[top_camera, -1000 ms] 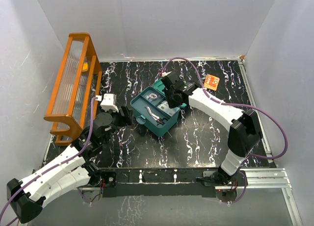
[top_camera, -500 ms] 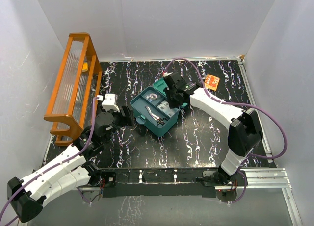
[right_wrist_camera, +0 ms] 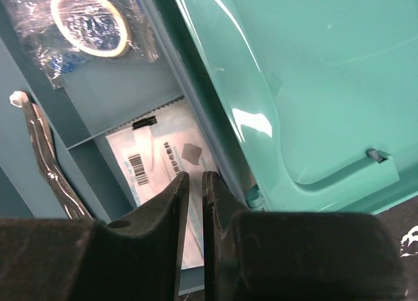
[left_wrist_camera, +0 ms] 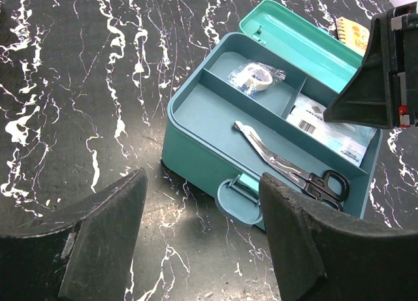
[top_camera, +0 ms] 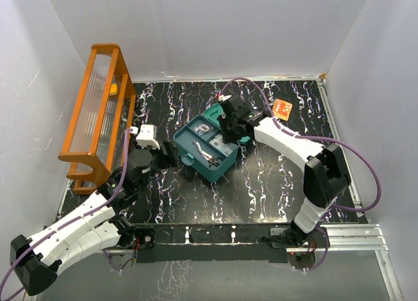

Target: Organize the medicine kit

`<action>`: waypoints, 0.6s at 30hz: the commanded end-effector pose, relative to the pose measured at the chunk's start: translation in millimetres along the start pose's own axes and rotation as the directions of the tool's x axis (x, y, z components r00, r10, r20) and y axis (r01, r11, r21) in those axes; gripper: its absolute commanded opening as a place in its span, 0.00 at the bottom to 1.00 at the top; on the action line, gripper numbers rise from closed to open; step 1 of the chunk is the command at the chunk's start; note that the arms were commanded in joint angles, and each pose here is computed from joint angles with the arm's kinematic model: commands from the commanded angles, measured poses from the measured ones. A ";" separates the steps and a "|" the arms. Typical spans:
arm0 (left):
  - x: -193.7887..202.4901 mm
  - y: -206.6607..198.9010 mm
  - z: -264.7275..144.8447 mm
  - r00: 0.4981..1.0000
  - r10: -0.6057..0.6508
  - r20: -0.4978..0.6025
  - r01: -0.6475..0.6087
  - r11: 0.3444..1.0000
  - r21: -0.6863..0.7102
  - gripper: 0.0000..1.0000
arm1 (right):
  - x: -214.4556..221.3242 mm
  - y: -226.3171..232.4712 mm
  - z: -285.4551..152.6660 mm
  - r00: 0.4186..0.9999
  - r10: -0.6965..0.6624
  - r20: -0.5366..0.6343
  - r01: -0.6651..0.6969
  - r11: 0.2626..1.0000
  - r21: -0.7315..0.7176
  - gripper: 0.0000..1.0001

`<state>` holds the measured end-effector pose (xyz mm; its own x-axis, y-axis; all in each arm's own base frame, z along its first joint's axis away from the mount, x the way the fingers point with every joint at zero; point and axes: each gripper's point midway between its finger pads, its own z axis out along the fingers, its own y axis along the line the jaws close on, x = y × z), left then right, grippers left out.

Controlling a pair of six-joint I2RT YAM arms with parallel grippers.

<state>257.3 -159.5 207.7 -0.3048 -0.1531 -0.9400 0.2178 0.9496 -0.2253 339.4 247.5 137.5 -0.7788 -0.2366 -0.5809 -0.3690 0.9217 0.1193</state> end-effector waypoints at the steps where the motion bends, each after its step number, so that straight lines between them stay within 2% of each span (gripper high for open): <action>1: -10.8 -5.3 0.0 0.999 -0.020 0.027 0.020 1.000 0.014 0.68 | -18.5 2.3 -1.3 0.997 0.046 0.068 -0.043 0.997 -0.058 0.14; 8: -10.6 -5.9 0.5 0.999 -0.022 0.027 0.022 1.000 0.016 0.69 | -25.5 6.6 -1.2 0.995 0.059 0.083 -0.051 0.995 -0.089 0.14; 12: -10.9 -6.2 0.6 0.999 -0.025 0.026 0.025 1.000 0.015 0.69 | -54.5 8.8 -32.1 0.976 0.095 0.198 -0.074 0.991 -0.109 0.16; 18: -10.1 -7.2 0.9 0.999 -0.030 0.022 0.030 0.999 0.018 0.70 | -83.9 -19.9 -84.9 0.891 0.233 0.390 -0.210 0.972 -0.102 0.34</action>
<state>257.5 -161.2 205.0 -0.3146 -0.1544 -0.9366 0.2176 0.9487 -0.2295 350.0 246.6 178.3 -0.7401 -0.0849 -0.6671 -0.3251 0.9136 0.2444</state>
